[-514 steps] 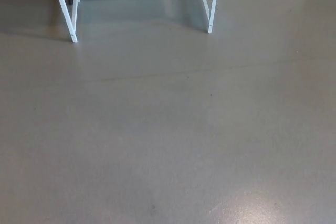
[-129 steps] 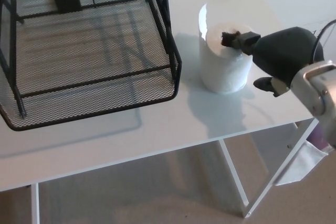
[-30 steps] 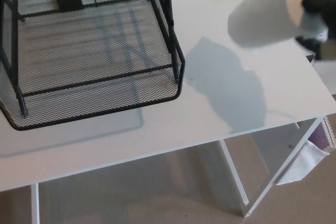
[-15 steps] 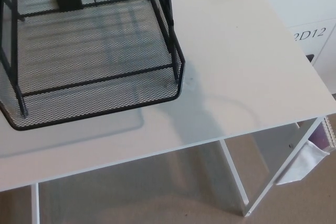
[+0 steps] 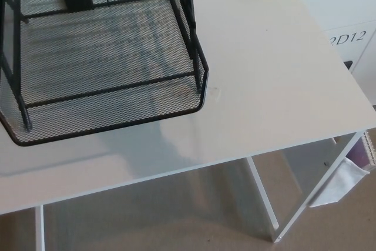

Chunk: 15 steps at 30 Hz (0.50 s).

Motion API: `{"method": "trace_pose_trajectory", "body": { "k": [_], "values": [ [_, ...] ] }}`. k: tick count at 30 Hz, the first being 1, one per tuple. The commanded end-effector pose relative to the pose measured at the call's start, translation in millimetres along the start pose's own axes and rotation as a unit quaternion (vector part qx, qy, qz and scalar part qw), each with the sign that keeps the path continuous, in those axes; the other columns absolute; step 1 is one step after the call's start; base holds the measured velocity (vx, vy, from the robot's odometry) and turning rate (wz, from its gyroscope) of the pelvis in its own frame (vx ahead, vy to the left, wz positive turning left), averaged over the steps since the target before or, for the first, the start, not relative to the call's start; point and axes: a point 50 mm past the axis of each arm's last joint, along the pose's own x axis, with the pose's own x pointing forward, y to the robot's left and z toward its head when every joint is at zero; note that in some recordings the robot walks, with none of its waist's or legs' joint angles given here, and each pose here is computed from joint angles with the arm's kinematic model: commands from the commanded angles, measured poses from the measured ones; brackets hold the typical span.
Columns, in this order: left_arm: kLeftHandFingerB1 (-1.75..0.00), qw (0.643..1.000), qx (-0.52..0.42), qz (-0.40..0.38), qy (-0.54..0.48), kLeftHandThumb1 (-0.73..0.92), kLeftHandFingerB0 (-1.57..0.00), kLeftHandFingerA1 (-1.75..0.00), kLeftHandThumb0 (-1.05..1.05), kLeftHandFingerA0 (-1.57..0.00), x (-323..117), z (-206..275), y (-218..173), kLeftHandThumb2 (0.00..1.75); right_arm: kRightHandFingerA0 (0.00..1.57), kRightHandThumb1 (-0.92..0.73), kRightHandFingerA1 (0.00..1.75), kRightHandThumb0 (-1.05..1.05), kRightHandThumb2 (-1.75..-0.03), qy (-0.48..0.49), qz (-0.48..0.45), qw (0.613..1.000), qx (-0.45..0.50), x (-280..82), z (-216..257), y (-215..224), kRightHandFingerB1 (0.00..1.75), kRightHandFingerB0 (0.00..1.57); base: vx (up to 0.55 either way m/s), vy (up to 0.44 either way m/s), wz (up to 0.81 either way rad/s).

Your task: The robot walks towards a desk on which a file tray is kept in the middle and a toilet paper roll is kept on its right. The robot uses its right hand to hook on finger in the gap of the roll and grabs it, lifts it and places it on the tray.

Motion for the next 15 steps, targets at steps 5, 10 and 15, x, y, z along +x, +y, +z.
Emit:
{"method": "trace_pose_trajectory", "body": {
  "k": [5, 10, 15],
  "values": [
    [-0.38, 0.999, 0.025, -0.009, -0.021, 0.92, -0.32, -0.47, -0.67, -0.43, 1, 4, -8, 0.7, 0.77, -0.65, 1.13, -0.39, -0.59, -0.066, 0.203, 0.977, -0.018, 26, 56, 64, 0.62, 0.79, 0.0, 0.0, 0.0],
    [-0.4, 1.0, -0.007, -0.006, -0.011, 0.91, -0.35, -0.49, -0.65, -0.45, 3, 2, -11, 0.67, 0.82, -0.65, 1.35, -0.27, -0.68, -0.076, 0.284, 0.956, 0.01, 18, 68, 111, 0.85, 0.83, 0.0, 0.0, 0.0],
    [-0.4, 1.0, -0.005, -0.01, -0.021, 0.92, -0.35, -0.49, -0.66, -0.46, 3, 4, -11, 0.67, 0.84, -0.58, 1.38, -0.21, -0.82, -0.068, 0.322, 0.944, 0.018, 10, 71, 140, 0.95, 0.86, 0.0, 0.0, 0.0]
  ]
}}
